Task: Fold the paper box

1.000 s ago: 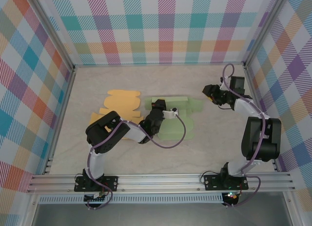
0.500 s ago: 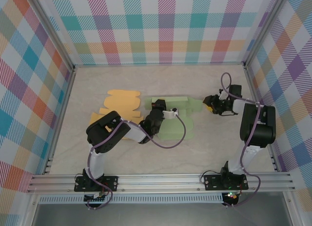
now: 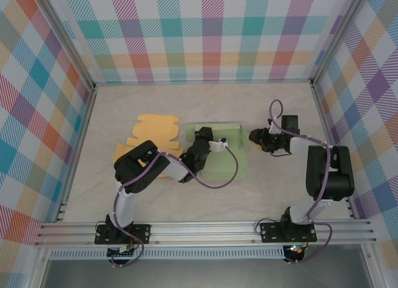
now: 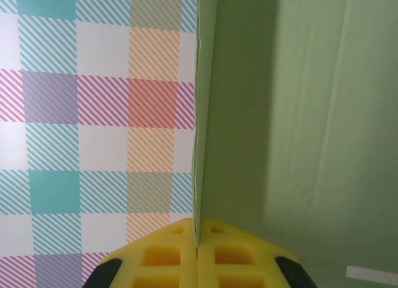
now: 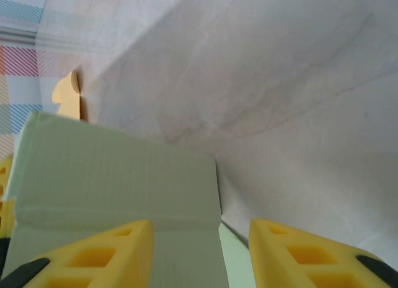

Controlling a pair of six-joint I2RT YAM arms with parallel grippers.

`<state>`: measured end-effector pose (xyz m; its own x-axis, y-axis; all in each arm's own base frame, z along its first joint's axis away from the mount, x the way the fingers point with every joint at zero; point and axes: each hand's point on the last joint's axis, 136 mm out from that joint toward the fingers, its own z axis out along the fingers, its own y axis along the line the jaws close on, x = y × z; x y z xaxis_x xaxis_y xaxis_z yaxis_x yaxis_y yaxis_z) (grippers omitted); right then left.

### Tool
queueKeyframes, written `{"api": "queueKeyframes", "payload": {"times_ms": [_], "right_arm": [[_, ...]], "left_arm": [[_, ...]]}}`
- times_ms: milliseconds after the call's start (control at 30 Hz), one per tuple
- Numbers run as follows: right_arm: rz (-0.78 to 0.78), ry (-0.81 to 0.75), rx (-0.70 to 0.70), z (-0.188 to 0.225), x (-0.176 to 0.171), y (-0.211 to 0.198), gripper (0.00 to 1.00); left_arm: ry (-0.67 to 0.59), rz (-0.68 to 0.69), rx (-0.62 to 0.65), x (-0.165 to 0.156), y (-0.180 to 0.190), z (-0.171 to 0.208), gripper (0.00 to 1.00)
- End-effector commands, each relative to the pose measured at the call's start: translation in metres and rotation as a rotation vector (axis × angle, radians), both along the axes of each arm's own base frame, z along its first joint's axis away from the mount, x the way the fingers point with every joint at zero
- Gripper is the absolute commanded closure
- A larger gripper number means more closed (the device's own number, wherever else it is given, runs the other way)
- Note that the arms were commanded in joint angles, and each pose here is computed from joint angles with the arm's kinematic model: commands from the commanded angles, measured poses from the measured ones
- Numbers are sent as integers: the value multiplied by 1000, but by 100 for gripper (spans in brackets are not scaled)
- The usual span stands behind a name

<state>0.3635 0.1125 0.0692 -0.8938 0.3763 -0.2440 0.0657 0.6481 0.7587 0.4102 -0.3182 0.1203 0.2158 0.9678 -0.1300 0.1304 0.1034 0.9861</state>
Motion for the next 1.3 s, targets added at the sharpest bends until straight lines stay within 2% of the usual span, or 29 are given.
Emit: {"api": "queueKeyframes", "payload": {"times_ms": [0,367,567,933,1267], "right_arm": [[15,-60,-22,8,-6,5,54],[102,-98,-37,8,-14,34,48],[103,-97,-88,1,-15,39,46],[90,-127,-174,-8,15,43,50],[52,-227,-227,2,37,41,53]], "left_arm": [[-18,15,-11,8,1,2,100],[-13,16,-8,8,0,-2,100],[-12,14,-5,6,0,-4,100],[-9,-8,-7,4,-5,-6,100],[21,-36,-38,0,-11,-9,100]]}}
